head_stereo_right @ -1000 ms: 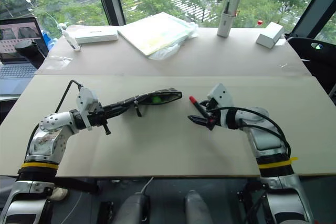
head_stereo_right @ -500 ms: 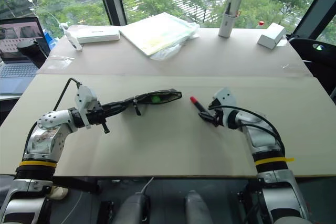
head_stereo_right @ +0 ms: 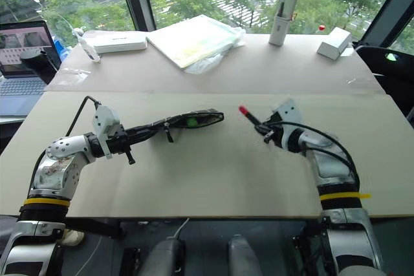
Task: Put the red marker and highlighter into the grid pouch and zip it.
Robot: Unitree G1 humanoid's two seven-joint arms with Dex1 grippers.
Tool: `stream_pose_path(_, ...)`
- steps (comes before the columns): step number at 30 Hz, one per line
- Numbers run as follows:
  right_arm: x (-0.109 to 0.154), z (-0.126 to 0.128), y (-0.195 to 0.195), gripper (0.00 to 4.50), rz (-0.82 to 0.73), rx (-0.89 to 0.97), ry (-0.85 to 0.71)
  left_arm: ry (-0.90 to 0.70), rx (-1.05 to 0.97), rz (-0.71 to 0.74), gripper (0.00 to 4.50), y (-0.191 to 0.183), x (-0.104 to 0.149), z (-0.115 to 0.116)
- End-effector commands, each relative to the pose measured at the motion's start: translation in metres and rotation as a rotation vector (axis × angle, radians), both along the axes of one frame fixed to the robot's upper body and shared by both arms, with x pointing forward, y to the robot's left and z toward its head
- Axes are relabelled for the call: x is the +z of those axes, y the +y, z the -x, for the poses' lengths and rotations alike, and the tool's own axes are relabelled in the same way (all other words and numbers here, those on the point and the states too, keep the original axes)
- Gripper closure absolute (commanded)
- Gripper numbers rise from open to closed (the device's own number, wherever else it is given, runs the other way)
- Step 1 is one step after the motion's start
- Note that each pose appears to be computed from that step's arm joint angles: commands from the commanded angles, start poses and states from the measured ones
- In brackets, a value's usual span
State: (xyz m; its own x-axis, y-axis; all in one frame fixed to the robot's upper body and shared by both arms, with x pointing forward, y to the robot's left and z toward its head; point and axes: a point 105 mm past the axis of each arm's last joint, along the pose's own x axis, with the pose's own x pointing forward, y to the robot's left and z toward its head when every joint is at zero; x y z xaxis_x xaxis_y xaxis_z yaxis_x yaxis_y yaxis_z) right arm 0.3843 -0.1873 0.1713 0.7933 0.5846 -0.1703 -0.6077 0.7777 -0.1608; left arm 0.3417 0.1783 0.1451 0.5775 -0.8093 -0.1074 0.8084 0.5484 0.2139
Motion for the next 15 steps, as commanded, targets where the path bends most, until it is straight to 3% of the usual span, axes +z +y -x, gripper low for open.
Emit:
stream_pose_path(1,0.059,0.032,0.030,3.94,-0.049,0.247,-0.145,-0.046,-0.008,-0.007,4.50,0.000,0.010,-0.001)
stream_pose_path(5,0.059,0.069,0.063,3.94,-0.012,0.487,-0.119,-0.044,-0.010,-0.008,4.50,0.000,0.009,-0.001)
stream_pose_path(8,0.038,0.085,0.099,3.94,0.077,0.610,-0.061,-0.044,-0.014,-0.008,4.50,-0.002,0.009,-0.002)
stream_pose_path(15,0.019,0.063,0.121,3.94,0.184,0.540,-0.032,-0.046,-0.024,-0.006,4.50,-0.005,0.008,-0.004)
